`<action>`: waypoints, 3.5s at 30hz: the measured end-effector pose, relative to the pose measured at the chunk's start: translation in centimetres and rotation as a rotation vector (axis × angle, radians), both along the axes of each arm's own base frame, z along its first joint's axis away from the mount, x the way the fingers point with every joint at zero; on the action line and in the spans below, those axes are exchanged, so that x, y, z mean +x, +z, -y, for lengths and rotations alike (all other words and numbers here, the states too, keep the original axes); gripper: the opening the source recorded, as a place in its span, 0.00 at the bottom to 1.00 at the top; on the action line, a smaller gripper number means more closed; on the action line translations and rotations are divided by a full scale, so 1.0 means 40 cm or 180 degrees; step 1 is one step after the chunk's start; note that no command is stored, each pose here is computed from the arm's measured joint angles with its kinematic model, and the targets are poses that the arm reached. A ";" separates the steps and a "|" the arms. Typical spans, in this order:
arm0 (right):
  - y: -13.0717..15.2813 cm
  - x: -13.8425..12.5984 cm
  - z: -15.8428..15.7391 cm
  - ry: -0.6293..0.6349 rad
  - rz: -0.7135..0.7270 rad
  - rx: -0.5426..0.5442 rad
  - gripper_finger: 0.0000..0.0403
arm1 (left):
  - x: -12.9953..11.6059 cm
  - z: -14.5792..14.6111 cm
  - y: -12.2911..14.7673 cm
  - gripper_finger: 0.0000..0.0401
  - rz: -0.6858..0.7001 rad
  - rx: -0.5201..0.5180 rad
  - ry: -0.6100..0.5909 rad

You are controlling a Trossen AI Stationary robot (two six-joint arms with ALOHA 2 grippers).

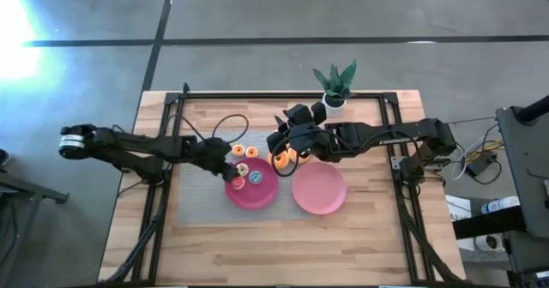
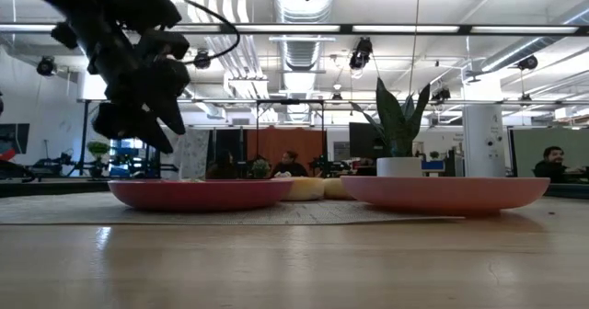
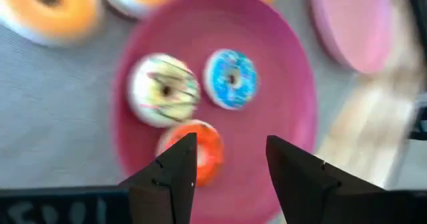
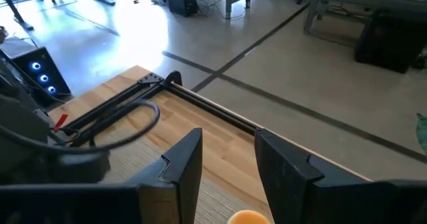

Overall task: Pick & Place donuts
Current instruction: Put the small yellow donut on the dark pink plate

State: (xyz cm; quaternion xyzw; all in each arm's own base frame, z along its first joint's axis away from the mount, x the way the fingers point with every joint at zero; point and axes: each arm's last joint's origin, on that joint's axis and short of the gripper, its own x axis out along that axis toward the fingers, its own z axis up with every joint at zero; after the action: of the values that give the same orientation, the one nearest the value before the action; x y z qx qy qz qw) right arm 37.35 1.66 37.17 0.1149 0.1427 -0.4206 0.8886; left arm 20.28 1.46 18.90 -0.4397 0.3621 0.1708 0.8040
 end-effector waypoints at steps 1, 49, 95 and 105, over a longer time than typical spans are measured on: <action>-0.001 -0.001 0.001 -0.0002 -0.0017 -0.0002 0.32 | -0.005 -0.004 0.008 0.38 -0.0091 0.0117 0.0037; -0.012 -0.007 0.032 -0.0105 -0.0197 -0.0007 0.32 | 0.051 -0.266 -0.090 0.01 -0.0707 0.0561 0.0046; -0.080 0.046 0.158 0.1578 0.0571 0.1538 0.62 | 0.034 -0.034 0.318 0.00 0.1089 0.2808 -0.0349; -0.090 0.041 0.159 0.1529 0.0444 0.1590 0.59 | 0.077 -0.035 0.353 0.00 0.1112 0.2889 -0.0467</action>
State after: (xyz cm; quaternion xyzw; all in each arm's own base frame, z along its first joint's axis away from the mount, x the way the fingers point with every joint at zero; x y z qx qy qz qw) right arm 38.99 -4.70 33.57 0.3203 0.2032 -0.1428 0.9142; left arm 23.35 2.87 33.01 -0.0404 0.1410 0.1779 0.9731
